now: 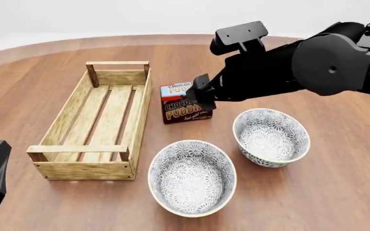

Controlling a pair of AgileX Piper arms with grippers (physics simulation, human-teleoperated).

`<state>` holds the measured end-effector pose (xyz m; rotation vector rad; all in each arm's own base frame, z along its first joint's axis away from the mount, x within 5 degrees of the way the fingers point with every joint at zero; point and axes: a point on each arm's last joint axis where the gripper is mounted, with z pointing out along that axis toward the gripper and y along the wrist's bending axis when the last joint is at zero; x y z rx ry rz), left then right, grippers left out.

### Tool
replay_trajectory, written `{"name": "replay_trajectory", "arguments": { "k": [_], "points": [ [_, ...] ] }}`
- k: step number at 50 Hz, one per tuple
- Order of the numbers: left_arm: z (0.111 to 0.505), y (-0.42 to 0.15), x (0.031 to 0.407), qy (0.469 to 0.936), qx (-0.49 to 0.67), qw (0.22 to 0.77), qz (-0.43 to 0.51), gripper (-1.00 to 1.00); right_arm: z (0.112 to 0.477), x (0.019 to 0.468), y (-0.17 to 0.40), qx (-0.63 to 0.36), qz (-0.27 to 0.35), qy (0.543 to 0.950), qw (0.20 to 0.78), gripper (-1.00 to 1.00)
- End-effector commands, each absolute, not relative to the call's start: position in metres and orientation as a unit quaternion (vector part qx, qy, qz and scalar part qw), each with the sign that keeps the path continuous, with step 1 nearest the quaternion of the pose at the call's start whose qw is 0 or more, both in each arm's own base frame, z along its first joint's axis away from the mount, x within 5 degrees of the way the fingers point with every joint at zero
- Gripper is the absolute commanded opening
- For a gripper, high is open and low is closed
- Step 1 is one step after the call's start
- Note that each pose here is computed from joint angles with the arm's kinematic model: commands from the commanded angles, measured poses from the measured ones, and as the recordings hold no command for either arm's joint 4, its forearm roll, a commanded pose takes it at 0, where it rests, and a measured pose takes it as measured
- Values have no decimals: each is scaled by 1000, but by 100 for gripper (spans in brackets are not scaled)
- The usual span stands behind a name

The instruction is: Stack the left bowl on the right bowl and place them in the tray.

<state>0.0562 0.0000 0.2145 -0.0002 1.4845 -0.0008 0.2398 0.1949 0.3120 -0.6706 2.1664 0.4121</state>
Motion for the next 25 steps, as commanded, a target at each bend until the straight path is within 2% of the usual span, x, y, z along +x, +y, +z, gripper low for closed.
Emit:
{"name": "replay_trajectory", "arguments": {
  "k": [1,25],
  "points": [
    [215,0,56,676,0,737,0,100,295,246,213,-288,153,870,370,100],
    [214,0,56,676,0,737,0,100,264,263,231,-310,130,885,323,100]
  ]
}}
